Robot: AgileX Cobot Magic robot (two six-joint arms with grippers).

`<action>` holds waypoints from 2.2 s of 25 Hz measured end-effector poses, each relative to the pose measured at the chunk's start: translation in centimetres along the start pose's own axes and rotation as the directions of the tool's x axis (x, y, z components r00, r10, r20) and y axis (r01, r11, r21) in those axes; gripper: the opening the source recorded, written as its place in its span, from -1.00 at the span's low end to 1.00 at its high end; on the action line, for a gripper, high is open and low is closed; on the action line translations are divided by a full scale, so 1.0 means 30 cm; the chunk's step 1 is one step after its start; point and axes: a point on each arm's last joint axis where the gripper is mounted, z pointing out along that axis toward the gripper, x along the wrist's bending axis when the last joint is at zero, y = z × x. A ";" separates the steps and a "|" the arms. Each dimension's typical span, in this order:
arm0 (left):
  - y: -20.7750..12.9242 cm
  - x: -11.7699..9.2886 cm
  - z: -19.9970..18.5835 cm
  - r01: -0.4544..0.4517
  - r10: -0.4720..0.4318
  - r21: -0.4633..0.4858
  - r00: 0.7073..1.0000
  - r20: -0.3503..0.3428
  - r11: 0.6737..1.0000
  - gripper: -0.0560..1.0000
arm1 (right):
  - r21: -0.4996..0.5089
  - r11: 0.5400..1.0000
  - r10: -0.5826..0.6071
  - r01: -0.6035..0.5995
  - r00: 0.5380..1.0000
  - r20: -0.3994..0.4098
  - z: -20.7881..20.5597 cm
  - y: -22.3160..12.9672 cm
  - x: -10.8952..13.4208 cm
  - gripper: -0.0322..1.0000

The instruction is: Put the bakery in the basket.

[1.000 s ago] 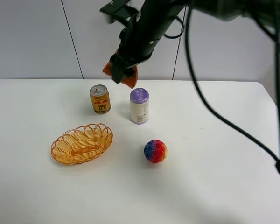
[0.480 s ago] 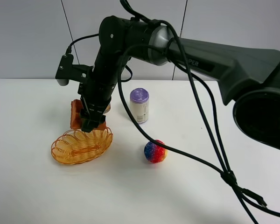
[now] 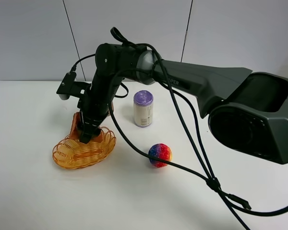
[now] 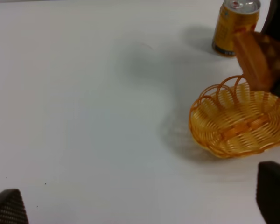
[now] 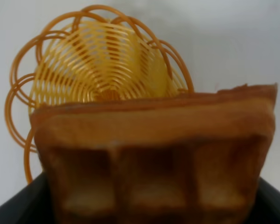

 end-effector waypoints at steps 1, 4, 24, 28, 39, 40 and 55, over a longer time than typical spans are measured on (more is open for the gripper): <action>0.000 0.000 0.000 0.000 0.000 0.000 1.000 0.000 1.000 0.99 | 0.005 1.000 0.013 -0.013 1.000 -0.003 0.011 -0.004 -0.002 0.33; 0.000 0.000 0.000 0.000 0.000 0.000 1.000 0.000 1.000 0.99 | 0.019 0.999 0.042 -0.042 0.999 -0.018 0.045 -0.015 0.000 0.33; 0.000 0.000 0.000 -0.001 0.001 0.000 1.000 -0.001 1.000 0.99 | 0.000 0.967 0.256 -0.256 0.966 -0.034 0.088 -0.005 0.016 0.73; 0.000 0.000 0.000 0.000 0.000 0.000 1.000 0.000 1.000 0.99 | -0.008 0.949 0.315 -0.315 0.949 -0.017 0.080 -0.001 0.012 0.84; 0.000 0.000 0.000 0.000 0.000 0.000 1.000 0.000 1.000 0.99 | -0.376 0.890 0.397 -0.258 0.843 0.362 -0.661 0.052 -0.053 0.90; 0.000 0.000 0.000 0.000 0.000 0.000 1.000 0.000 1.000 0.99 | -0.403 0.877 0.422 -0.260 0.817 0.392 -0.744 0.027 -0.061 0.90; 0.000 0.000 0.000 0.000 0.000 0.000 1.000 0.000 1.000 0.99 | -0.616 0.622 0.779 -0.484 0.304 0.548 -1.326 -0.643 0.235 0.90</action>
